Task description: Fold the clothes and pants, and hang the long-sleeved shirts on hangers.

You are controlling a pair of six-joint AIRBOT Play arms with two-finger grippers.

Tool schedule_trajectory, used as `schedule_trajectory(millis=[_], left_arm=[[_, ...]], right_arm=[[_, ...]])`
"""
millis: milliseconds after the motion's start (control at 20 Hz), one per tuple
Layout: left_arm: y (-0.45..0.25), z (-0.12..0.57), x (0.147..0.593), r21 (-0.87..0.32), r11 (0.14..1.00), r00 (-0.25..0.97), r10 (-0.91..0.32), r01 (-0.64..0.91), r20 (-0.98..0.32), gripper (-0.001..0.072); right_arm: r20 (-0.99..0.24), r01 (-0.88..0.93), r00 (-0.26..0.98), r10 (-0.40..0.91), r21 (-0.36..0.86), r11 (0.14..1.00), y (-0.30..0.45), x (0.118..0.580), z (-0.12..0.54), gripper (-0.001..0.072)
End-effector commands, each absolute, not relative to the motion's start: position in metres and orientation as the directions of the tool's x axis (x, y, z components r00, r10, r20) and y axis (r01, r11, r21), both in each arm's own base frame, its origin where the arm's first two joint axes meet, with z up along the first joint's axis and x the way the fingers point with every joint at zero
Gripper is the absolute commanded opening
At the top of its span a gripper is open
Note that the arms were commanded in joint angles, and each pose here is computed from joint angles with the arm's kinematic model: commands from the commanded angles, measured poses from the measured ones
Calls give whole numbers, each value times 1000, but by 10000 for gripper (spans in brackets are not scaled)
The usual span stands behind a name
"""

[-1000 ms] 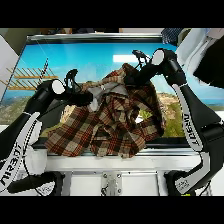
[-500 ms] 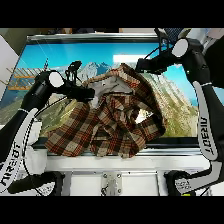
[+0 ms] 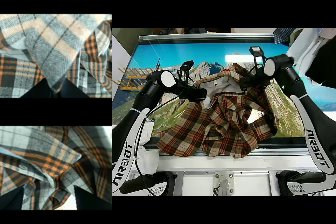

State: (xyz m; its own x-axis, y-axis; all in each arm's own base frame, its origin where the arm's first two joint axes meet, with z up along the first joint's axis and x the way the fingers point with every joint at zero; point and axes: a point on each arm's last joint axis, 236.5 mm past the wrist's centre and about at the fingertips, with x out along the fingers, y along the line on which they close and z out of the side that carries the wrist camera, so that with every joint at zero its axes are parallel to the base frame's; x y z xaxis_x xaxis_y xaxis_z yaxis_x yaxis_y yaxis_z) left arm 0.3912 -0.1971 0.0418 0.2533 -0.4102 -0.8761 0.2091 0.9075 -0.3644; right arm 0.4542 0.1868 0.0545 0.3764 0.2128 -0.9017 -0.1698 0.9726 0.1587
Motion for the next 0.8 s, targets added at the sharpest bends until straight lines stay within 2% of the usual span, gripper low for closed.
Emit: schedule_trajectory(millis=[0,150,350,400,500,600,750], left_arm=[[-198,42,392,-365,907,255,-411,209,-875,20],[-198,42,392,-365,907,255,-411,209,-875,20],[-198,42,391,-365,907,255,-411,209,-875,20],[-197,42,391,-364,907,255,-410,209,-876,20],[-193,47,394,-362,908,269,-410,211,-871,20],[-182,77,401,-366,907,339,-418,209,-843,20],[-173,200,411,-390,877,547,-480,281,-686,20]], right_arm=[[-887,-87,409,214,195,977,193,458,19,652],[-826,-81,469,312,311,947,217,475,18,653],[-798,-75,492,349,360,930,229,488,8,650],[-793,-81,500,348,357,930,229,491,7,532],[-779,-143,521,349,324,935,227,495,15,48],[-746,-195,563,356,298,934,218,500,48,29],[-595,-276,707,381,264,924,200,500,174,28]])
